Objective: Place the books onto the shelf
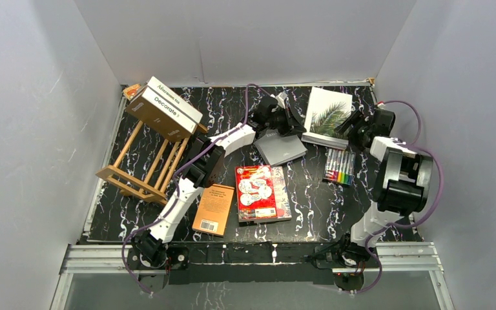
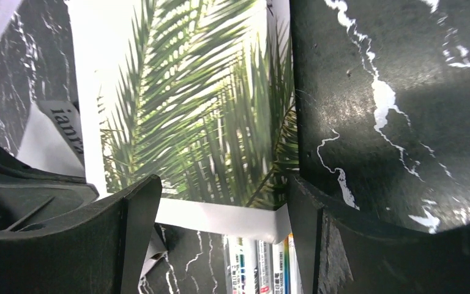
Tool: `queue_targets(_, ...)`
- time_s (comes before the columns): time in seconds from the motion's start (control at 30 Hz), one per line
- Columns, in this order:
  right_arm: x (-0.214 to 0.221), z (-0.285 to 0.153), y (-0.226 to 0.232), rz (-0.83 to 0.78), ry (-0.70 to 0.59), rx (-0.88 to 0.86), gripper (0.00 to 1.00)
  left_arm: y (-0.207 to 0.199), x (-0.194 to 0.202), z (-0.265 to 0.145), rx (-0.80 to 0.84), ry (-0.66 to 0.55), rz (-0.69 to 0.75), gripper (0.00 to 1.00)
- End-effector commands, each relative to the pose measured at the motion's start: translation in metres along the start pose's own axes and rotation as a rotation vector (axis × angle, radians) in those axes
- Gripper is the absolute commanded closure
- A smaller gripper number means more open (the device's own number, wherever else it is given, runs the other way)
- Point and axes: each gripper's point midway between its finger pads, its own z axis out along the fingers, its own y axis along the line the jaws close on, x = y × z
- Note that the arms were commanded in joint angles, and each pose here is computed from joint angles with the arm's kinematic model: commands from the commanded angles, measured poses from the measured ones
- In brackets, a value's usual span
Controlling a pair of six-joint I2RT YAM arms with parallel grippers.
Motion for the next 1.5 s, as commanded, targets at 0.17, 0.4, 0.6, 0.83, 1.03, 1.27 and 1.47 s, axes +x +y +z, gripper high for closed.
queue_targets(0.17,-0.057,-0.056,0.007,-0.018,-0.254,0.137,0.15,-0.108,-0.017,-0.030,0.259,-0.008,0.067,1.00)
queue_targets(0.4,-0.038,-0.076,0.008,0.001,-0.213,0.150,0.12,-0.110,-0.027,-0.056,0.197,-0.034,0.057,1.00)
queue_targets(0.6,-0.024,-0.095,0.033,0.005,-0.177,0.033,0.12,-0.110,-0.027,-0.085,0.139,-0.031,0.065,1.00)
queue_targets(0.83,-0.004,-0.108,0.053,0.017,-0.108,-0.070,0.12,-0.101,-0.006,-0.133,0.047,-0.055,0.071,1.00)
queue_targets(1.03,0.028,-0.111,0.066,0.021,-0.001,-0.194,0.12,-0.095,0.002,-0.181,-0.006,-0.115,0.079,1.00)
queue_targets(1.27,0.082,-0.115,0.091,0.056,0.123,-0.381,0.10,-0.055,0.025,-0.211,-0.151,-0.114,0.089,1.00)
queue_targets(1.47,0.102,-0.118,0.106,0.052,0.140,-0.444,0.02,-0.022,0.045,-0.227,-0.215,-0.093,0.033,1.00)
